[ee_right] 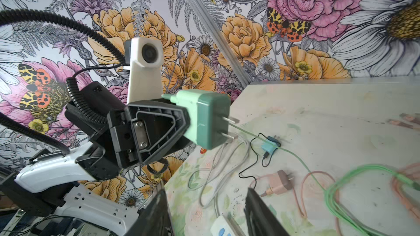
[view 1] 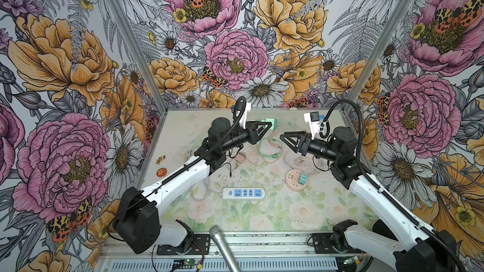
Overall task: Insert the plug
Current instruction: 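Open the right gripper and draw it back while the left holds the charger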
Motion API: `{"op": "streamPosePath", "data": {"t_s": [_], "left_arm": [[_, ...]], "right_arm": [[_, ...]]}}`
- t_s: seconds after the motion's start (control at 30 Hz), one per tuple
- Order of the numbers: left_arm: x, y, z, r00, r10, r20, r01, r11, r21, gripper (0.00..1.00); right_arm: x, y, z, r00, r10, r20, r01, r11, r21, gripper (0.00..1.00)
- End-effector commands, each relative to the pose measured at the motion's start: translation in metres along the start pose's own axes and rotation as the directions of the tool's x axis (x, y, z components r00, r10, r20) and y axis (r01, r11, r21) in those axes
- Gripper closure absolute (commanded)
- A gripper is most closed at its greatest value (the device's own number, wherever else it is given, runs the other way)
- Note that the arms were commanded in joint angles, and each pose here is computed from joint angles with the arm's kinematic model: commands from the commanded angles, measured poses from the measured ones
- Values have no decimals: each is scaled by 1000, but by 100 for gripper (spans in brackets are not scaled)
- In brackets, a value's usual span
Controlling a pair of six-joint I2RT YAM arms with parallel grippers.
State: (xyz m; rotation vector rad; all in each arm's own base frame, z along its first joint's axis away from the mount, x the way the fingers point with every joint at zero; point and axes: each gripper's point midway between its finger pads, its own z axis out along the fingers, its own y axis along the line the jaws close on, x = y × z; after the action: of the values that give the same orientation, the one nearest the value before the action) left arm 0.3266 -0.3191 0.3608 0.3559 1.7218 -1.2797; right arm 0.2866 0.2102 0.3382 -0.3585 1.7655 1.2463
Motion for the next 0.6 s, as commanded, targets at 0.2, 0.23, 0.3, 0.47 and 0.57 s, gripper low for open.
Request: {"op": "streamPosePath", "data": {"t_s": [0.2, 0.23, 0.3, 0.47, 0.57], "left_arm": [[50, 42, -13, 914, 2, -406, -112, 963, -246, 100], [56, 41, -11, 900, 3, -436, -118, 964, -239, 100], [69, 39, -6, 862, 14, -507, -145, 965, -219, 100], [109, 32, 18, 761, 31, -648, -153, 979, -133, 100], [135, 40, 38, 704, -8, -710, -137, 980, -147, 100]], "right_arm": [[-34, -78, -54, 984, 60, 169, -115, 933, 341, 44], [-34, -89, -59, 979, 91, 185, -155, 917, 367, 45], [-28, -113, -72, 961, 168, 217, -247, 876, 415, 48], [-4, -147, -94, 930, 270, 247, -361, 794, 490, 51], [3, -154, -105, 921, 284, 266, -385, 767, 513, 52]]}}
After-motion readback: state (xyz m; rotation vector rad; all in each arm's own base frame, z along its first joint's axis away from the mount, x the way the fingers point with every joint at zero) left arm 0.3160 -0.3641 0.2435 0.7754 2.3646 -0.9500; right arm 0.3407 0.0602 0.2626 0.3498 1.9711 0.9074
